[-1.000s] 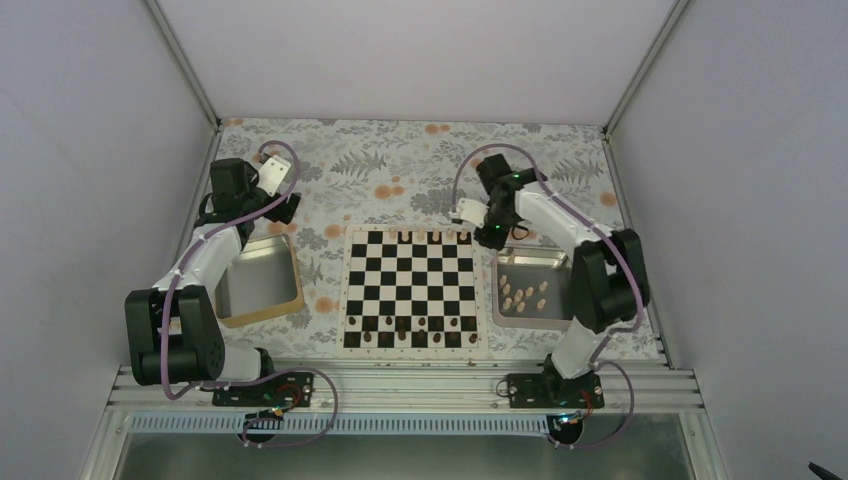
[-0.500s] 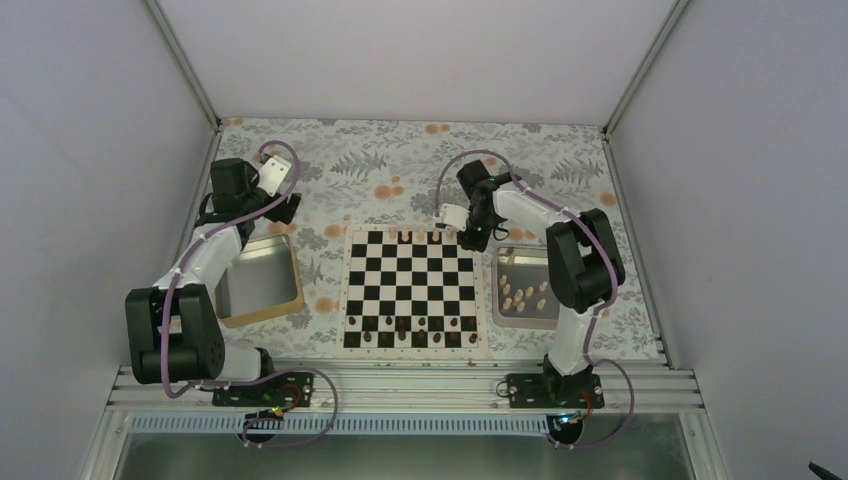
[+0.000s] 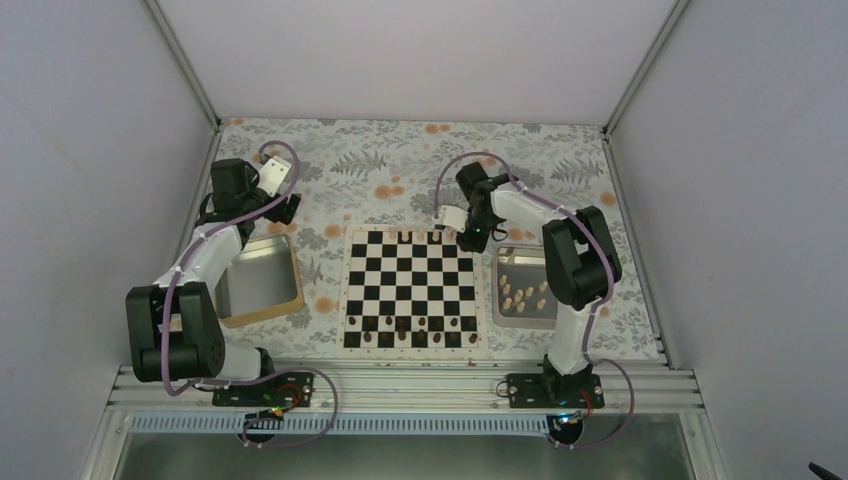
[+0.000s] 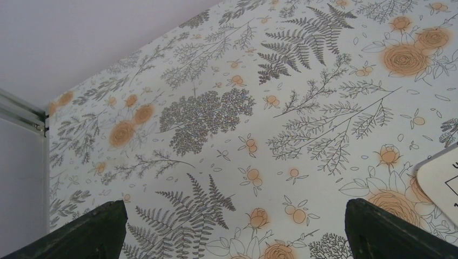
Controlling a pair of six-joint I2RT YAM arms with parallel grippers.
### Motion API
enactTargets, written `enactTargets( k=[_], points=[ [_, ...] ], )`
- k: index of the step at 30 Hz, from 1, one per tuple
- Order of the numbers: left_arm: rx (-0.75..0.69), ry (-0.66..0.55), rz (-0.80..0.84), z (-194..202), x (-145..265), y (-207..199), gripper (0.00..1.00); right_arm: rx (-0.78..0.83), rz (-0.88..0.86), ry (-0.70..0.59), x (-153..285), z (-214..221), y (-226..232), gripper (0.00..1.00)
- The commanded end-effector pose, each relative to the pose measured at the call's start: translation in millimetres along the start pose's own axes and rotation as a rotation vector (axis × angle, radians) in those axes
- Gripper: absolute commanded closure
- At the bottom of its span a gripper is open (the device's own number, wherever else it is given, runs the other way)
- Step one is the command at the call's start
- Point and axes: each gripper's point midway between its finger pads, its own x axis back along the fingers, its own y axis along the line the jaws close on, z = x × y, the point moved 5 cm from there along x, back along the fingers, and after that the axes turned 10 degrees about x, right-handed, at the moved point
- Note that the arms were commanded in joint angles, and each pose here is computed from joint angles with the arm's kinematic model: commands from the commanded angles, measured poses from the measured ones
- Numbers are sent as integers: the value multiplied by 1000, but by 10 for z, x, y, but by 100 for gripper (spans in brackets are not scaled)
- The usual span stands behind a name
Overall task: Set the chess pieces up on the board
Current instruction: Place the chess piece on the chessboard, then pick up the chess piece from the storage box.
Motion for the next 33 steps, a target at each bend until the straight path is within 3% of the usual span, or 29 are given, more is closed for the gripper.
enactTargets(
  k=[1,11,21,33],
  points=[
    [-6,-17,12,-22,-18,11,0,6,-27,1,-65,-3,42,86],
    [-5,-19,14,-34,-7,9,0,1,17,-7,107,27,45,64],
    [-8,-27,-2,-60,26,27,0,-43,142,12,842,460,253,59],
    [-2,-34,-2,-103,64,29,0,-223,107,103,810,1227,622,54]
  ],
)
